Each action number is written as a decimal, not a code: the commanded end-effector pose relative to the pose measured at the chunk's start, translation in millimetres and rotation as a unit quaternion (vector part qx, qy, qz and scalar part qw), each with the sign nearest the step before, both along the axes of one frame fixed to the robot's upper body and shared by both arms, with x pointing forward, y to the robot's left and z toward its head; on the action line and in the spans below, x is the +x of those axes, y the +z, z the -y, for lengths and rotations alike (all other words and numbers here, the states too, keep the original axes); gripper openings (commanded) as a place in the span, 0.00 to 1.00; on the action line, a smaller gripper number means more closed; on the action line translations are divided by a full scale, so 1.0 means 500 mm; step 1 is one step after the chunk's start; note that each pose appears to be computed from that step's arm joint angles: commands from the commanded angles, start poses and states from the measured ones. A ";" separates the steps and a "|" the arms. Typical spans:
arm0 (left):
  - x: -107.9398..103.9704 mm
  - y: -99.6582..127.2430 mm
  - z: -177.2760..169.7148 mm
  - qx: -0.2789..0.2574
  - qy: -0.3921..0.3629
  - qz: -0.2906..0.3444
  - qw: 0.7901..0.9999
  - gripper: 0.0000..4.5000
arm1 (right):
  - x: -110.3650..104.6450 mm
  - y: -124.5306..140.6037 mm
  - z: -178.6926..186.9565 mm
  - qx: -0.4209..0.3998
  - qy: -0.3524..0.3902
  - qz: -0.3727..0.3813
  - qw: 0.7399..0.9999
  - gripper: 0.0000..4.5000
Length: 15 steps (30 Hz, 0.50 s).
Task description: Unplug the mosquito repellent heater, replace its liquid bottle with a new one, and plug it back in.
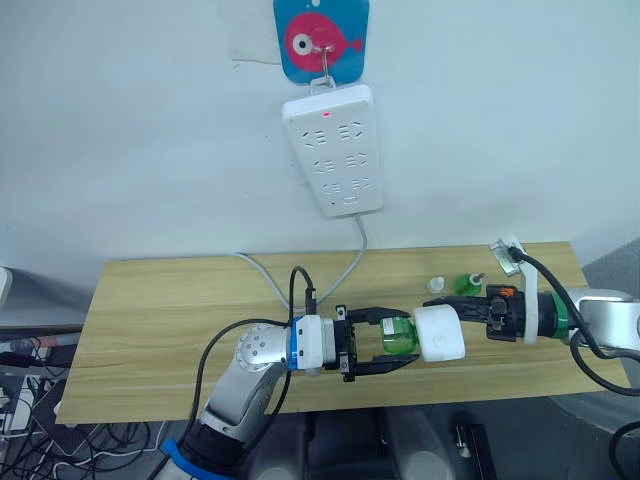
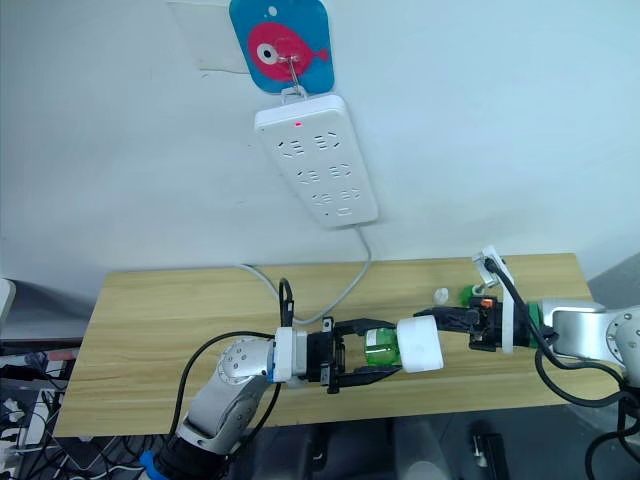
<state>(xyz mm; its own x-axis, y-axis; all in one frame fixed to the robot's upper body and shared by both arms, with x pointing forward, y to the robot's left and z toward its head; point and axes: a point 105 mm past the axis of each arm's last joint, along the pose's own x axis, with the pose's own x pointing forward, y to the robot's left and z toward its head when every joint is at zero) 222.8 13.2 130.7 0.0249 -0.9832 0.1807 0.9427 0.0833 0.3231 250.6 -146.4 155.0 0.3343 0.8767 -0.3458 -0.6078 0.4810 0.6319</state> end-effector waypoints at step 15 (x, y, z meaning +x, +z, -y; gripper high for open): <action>0.030 0.001 -0.035 0.045 0.028 0.362 0.931 0.50 | -0.054 0.024 0.047 0.081 0.026 -0.161 0.983 0.77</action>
<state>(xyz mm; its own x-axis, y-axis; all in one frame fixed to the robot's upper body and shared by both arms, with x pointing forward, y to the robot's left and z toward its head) 239.7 31.6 128.3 -0.0090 -0.9974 0.0718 0.5186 0.0567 0.8531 230.6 -171.6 165.3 0.2169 0.9275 -0.3043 -0.3933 0.3684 0.8424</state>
